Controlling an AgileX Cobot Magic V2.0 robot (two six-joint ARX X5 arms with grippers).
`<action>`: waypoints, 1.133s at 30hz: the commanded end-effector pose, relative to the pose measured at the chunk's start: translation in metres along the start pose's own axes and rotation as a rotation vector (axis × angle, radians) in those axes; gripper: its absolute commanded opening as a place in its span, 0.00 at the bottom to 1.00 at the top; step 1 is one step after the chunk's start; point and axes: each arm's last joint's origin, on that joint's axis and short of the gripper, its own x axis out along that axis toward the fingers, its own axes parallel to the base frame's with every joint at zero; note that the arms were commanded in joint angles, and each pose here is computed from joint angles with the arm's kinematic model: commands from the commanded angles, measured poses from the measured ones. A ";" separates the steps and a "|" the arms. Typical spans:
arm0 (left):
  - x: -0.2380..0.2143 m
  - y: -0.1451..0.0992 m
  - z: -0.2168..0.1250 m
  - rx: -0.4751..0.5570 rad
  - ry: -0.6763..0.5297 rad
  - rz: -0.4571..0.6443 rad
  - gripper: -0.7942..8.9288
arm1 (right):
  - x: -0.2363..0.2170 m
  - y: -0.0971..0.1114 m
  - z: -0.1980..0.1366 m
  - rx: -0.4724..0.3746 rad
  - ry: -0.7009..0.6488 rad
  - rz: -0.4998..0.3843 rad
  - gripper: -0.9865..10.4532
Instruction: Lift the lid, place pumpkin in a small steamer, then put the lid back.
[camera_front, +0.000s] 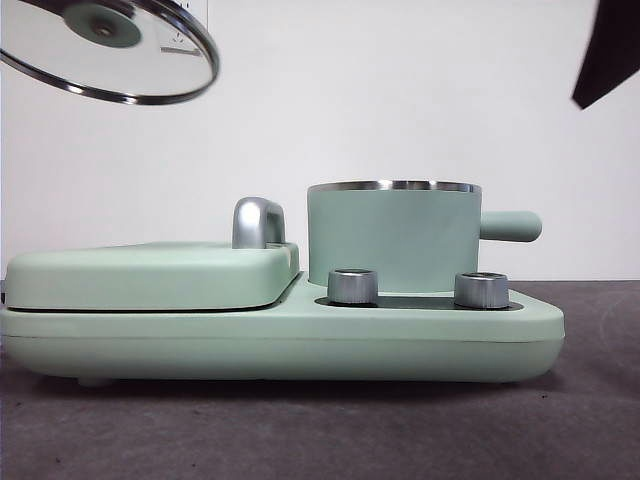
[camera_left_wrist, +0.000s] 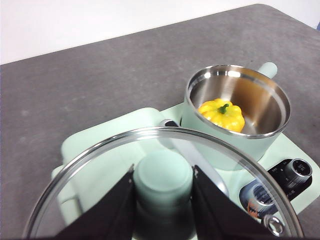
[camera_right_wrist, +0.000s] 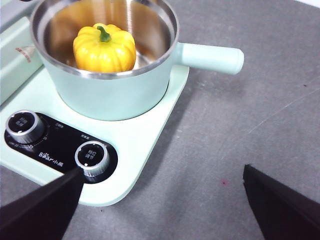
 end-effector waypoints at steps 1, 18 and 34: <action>0.009 -0.004 0.011 0.024 -0.056 -0.030 0.09 | -0.008 -0.002 -0.005 0.023 -0.042 0.004 0.53; 0.113 -0.045 0.014 0.080 -0.194 -0.208 0.09 | -0.021 -0.005 -0.015 0.033 -0.033 0.005 0.53; 0.191 -0.064 0.015 0.101 -0.264 -0.237 0.09 | -0.021 -0.005 -0.020 0.024 0.010 0.017 0.53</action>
